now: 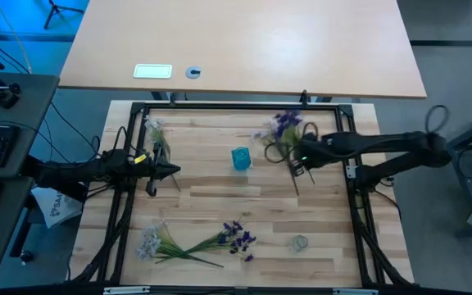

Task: Sort flowers into vase by color
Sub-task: Put the top purple flowers into the blue crystal vase

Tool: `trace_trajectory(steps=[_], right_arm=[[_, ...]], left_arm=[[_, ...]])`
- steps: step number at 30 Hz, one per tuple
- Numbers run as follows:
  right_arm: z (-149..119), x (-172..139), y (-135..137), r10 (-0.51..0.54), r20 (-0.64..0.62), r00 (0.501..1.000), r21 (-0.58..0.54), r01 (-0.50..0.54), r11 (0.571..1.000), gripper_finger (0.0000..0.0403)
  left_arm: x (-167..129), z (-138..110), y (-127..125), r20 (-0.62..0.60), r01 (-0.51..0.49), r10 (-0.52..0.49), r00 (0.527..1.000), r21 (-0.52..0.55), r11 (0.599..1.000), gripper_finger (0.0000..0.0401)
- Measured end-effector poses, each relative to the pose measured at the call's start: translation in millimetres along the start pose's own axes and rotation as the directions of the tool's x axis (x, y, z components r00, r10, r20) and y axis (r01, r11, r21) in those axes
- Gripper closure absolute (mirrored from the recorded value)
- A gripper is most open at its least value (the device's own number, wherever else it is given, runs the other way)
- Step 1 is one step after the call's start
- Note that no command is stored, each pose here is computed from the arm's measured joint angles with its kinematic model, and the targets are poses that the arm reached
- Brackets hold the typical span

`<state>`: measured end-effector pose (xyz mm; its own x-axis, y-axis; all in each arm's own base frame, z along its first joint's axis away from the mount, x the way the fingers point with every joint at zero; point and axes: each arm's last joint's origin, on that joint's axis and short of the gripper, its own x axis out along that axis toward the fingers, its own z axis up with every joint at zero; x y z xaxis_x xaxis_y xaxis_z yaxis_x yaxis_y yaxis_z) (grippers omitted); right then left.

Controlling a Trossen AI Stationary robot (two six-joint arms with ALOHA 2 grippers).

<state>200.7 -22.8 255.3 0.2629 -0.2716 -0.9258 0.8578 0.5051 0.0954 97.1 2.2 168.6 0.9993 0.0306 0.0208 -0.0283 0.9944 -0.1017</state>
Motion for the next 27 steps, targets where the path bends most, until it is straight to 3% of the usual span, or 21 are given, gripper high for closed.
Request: trace_trajectory(steps=[3, 6, 8, 11, 13, 15, 17, 18, 23, 27], right_arm=[[6.9, -20.1, -0.7, 0.151, 0.157, 0.976, -0.056, -0.144, 0.988, 0.0398], [14.0, -26.1, 13.0, 0.400, 0.313, 0.862, -0.202, -0.351, 0.914, 0.0399], [17.8, -22.0, 27.4, 0.563, 0.370, 0.739, -0.359, -0.445, 0.820, 0.0400], [22.1, -8.4, 48.8, 0.715, 0.451, 0.534, -0.567, -0.447, 0.692, 0.0399], [27.2, -0.8, 59.9, 0.754, 0.530, 0.388, -0.615, -0.437, 0.657, 0.0399], [37.4, 0.7, 67.2, 0.751, 0.620, 0.228, -0.632, -0.422, 0.650, 0.0399], [46.6, 5.3, 71.1, 0.731, 0.666, 0.148, -0.641, -0.388, 0.662, 0.0399], [50.2, 11.0, 73.3, 0.724, 0.672, 0.155, -0.641, -0.369, 0.673, 0.0399], [58.0, 57.0, 77.9, 0.689, 0.659, 0.301, -0.598, -0.347, 0.723, 0.0399], [60.4, 80.2, 80.9, 0.675, 0.661, 0.327, -0.568, -0.369, 0.736, 0.0399]], left_arm=[[0.0, -0.2, 0.0, -0.001, 0.000, 0.000, 1.000, 0.000, 1.000, 0.0401], [0.0, 0.0, 0.0, 0.000, 0.000, 0.000, 1.000, 0.000, 1.000, 0.0401], [0.0, -0.1, 0.1, 0.000, -0.001, 0.001, 1.000, 0.000, 1.000, 0.0401], [0.0, -0.2, 0.0, -0.001, 0.000, 0.000, 1.000, 0.000, 1.000, 0.0401], [0.0, -0.1, 0.0, 0.000, 0.000, 0.000, 1.000, 0.000, 1.000, 0.0401], [0.0, -0.1, 0.0, 0.000, 0.000, 0.000, 1.000, 0.000, 1.000, 0.0401], [0.0, 0.0, 0.0, 0.000, 0.000, 0.000, 1.000, 0.000, 1.000, 0.0401], [0.0, -0.1, 0.0, 0.000, 0.000, 0.000, 1.000, 0.000, 1.000, 0.0401], [0.0, -0.1, 0.0, 0.000, 0.000, 0.000, 1.000, 0.000, 1.000, 0.0401], [0.0, 0.0, 0.0, 0.000, 0.000, 0.000, 1.000, 0.000, 1.000, 0.0401]])
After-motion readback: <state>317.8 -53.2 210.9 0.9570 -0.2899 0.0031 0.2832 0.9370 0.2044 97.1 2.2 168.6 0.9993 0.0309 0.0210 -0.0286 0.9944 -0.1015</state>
